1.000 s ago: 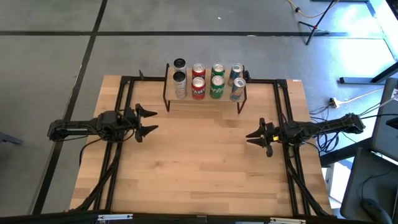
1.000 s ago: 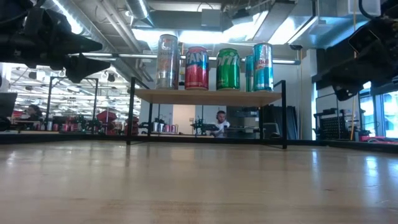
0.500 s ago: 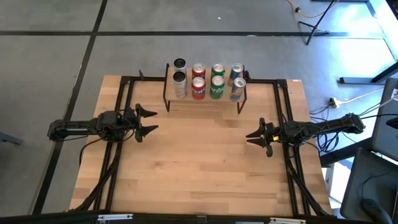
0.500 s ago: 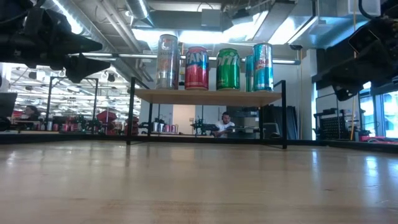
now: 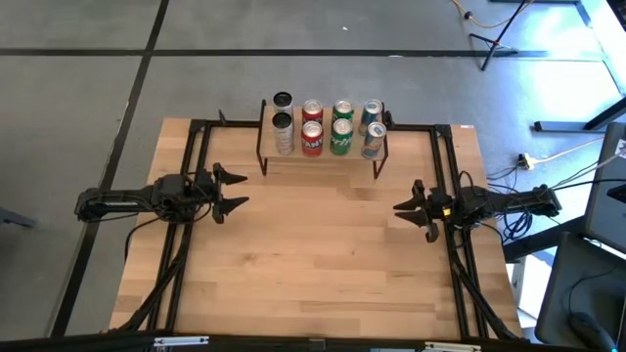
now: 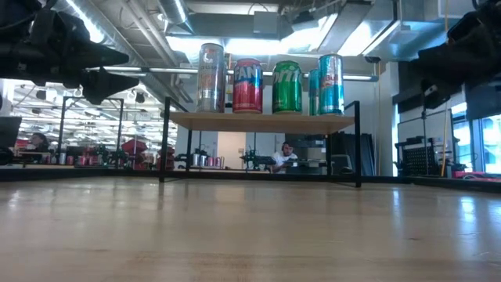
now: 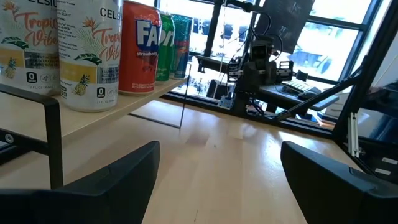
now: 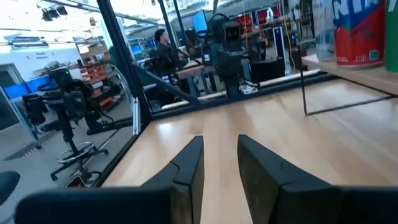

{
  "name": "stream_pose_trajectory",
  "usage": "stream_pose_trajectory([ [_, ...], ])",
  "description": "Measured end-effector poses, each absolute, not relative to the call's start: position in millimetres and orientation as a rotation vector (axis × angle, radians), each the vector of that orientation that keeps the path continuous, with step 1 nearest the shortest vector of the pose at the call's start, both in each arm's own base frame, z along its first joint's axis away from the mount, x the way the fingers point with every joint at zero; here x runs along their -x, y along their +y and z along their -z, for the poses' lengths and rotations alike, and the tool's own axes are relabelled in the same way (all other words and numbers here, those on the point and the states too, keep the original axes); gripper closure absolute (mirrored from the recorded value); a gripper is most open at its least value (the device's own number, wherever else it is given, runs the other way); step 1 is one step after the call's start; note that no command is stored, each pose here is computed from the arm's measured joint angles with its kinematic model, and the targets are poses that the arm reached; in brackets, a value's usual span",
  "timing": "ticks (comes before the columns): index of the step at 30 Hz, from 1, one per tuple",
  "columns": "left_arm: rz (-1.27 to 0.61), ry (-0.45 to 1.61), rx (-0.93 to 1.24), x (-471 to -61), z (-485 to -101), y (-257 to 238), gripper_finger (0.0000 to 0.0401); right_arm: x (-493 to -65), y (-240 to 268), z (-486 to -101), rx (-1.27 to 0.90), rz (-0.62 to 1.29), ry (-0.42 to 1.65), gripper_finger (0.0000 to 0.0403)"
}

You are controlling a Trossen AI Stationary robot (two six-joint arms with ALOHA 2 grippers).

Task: Place canned beverage on shelf
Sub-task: Return to Home Position

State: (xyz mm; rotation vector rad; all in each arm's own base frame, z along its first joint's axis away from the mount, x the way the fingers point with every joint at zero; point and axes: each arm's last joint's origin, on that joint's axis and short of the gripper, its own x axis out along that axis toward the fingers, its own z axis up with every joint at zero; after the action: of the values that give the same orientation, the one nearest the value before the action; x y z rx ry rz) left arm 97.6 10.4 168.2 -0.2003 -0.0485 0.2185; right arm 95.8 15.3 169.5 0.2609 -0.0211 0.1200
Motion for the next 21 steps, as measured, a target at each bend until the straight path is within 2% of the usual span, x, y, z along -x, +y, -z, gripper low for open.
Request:
stream_pose_trajectory([
  [21,-0.219,-0.049,0.201,-97.6,-168.3,10.4,0.0074,-96.2,15.3,-170.0,-0.262,-0.121,-0.028,0.0315],
])
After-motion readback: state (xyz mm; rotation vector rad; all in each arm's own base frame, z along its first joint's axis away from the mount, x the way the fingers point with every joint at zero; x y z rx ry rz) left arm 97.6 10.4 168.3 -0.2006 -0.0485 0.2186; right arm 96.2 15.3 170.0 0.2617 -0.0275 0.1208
